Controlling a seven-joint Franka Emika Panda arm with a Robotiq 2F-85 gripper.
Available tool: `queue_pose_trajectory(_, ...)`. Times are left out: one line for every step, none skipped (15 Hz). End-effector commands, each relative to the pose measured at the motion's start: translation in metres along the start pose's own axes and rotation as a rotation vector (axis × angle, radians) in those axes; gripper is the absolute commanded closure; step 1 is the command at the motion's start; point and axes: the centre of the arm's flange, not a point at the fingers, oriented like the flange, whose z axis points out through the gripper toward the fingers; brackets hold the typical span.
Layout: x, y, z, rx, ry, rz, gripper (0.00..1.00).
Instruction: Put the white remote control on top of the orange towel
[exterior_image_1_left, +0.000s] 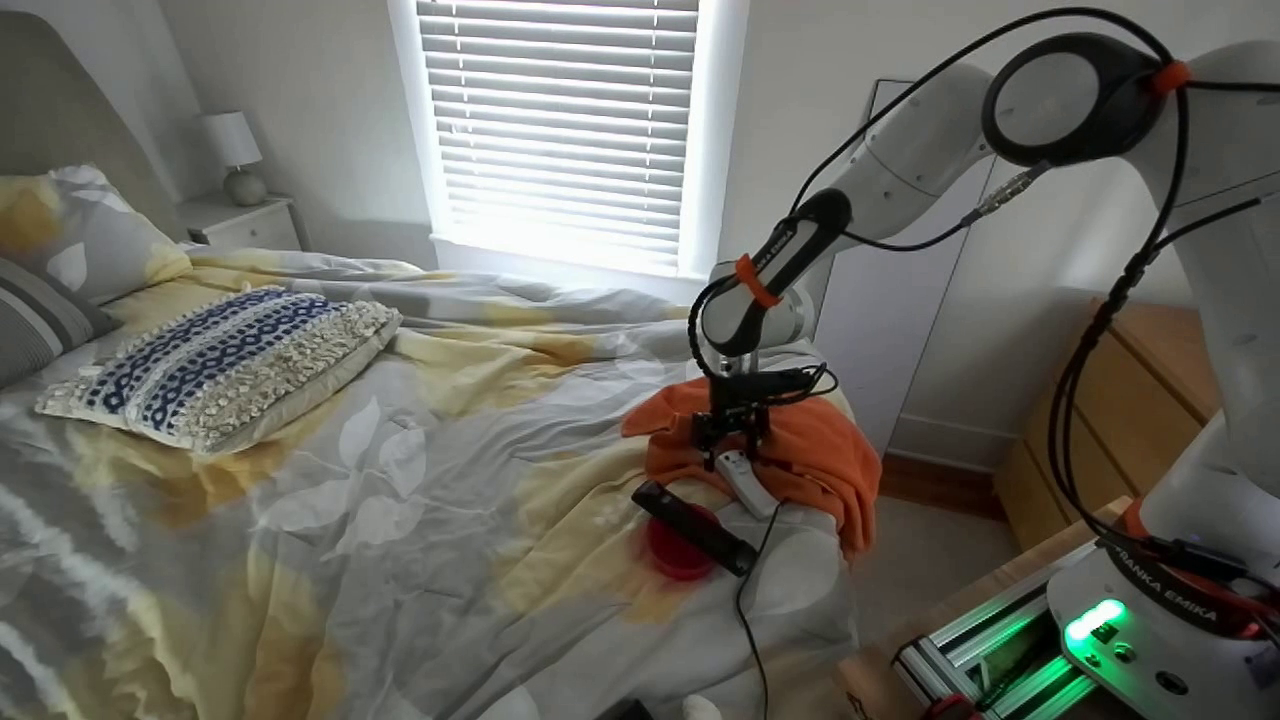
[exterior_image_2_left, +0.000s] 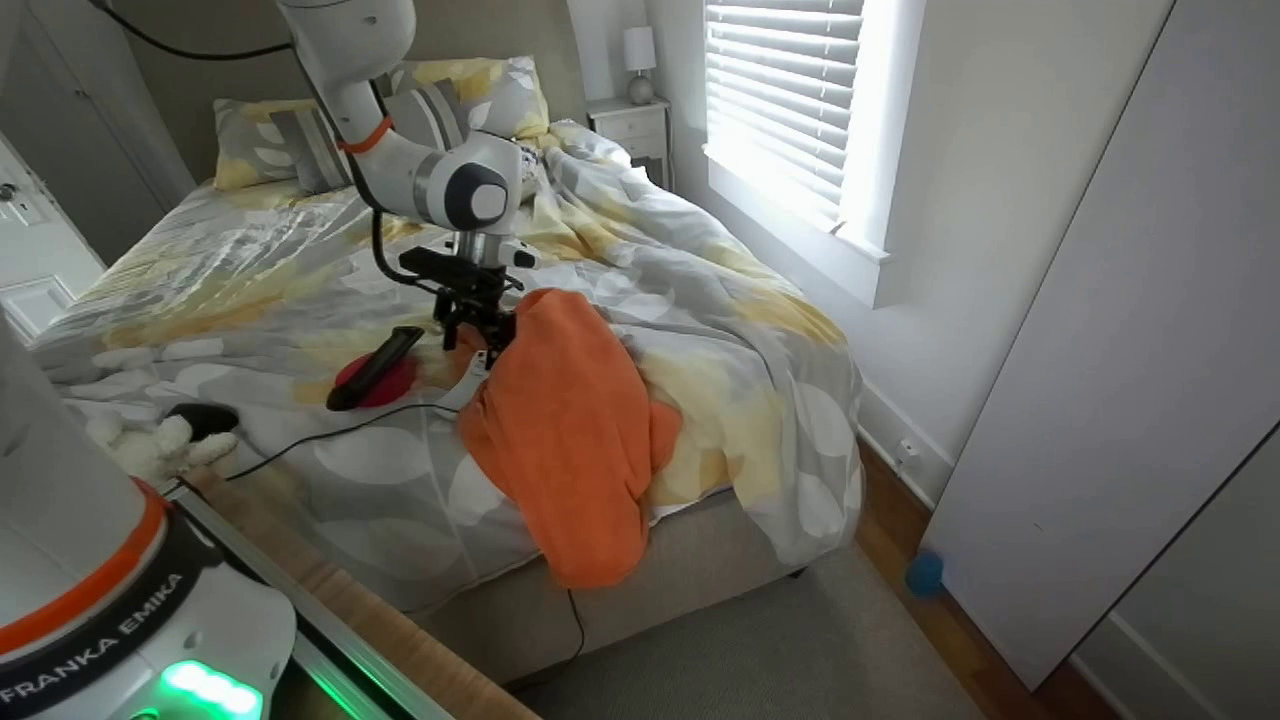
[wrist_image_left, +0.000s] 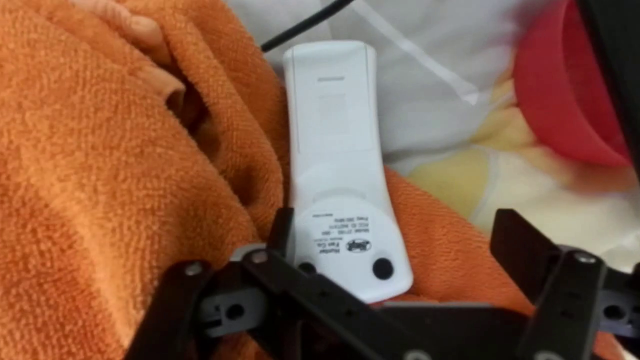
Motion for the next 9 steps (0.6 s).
queue_pose_trajectory(0.0166,0.0079,0.0028,0.012,0.004,-0.028,0.00)
queue_pose_trajectory(0.0177,0.0094,0.0022,0.013,-0.002,-0.029,0.00)
queue_pose_trajectory(0.0182,0.0115,0.0037,0.009,-0.011,-0.027,0.00)
queue_pose_trajectory(0.0185,0.0126,0.0056,0.006,-0.015,-0.030,0.00)
queue_pose_trajectory(0.0189,0.0137,0.0076,0.001,-0.013,-0.031,0.00)
queue_pose_trajectory(0.0191,0.0144,0.0090,-0.002,-0.012,-0.033,0.00)
queue_pose_trajectory(0.0188,0.0151,0.0100,-0.004,-0.014,-0.032,0.00)
queue_pose_trajectory(0.0187,0.0154,0.0105,-0.002,-0.016,-0.032,0.00)
queue_pose_trajectory(0.0187,0.0153,0.0112,0.000,-0.017,-0.034,0.00)
